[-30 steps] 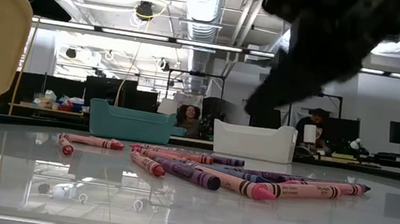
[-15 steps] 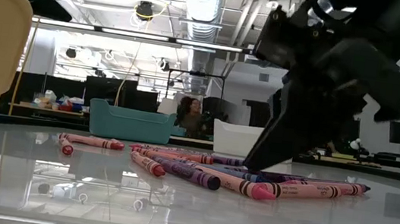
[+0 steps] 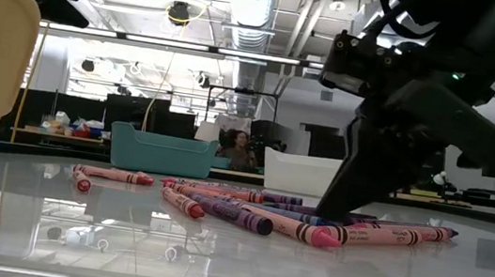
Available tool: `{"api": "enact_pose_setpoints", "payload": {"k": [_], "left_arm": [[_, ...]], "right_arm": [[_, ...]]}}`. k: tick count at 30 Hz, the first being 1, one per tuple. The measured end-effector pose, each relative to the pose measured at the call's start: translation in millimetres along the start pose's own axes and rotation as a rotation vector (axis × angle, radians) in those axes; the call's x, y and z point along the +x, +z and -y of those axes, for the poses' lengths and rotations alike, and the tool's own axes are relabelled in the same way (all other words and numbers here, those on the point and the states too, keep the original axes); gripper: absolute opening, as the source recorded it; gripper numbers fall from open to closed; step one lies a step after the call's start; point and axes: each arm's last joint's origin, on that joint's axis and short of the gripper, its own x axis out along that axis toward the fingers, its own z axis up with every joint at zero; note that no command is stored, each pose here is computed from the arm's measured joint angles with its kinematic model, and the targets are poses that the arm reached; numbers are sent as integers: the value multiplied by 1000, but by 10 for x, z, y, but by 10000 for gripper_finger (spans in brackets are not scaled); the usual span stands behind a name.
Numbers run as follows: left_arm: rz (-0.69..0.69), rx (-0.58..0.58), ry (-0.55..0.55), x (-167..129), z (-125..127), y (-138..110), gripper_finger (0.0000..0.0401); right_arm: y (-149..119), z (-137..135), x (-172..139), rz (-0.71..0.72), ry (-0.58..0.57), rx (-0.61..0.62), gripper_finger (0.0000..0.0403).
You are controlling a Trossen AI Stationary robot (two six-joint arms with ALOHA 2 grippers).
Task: Sort crayons
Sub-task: Put the purple crayon into the blue bin
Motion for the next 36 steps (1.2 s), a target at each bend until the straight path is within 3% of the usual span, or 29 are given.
{"api": "enact_pose_setpoints", "payload": {"k": [6,14,24,29,36], "left_arm": [[-4,1,5,0,-6,-6,228],[-5,-4,4,-1,-5,-6,228],[-5,-4,4,-1,-5,-5,228],[-7,-12,1,0,-5,-6,228],[-13,-19,-4,0,-3,-9,228]], "right_arm": [[-10,36,1,-16,-33,41,8],[43,52,-112,41,-65,52,3],[304,179,-675,203,-41,80,4],[270,118,-1012,196,89,99,4],[-39,-57,-1540,56,265,213,4]]}}
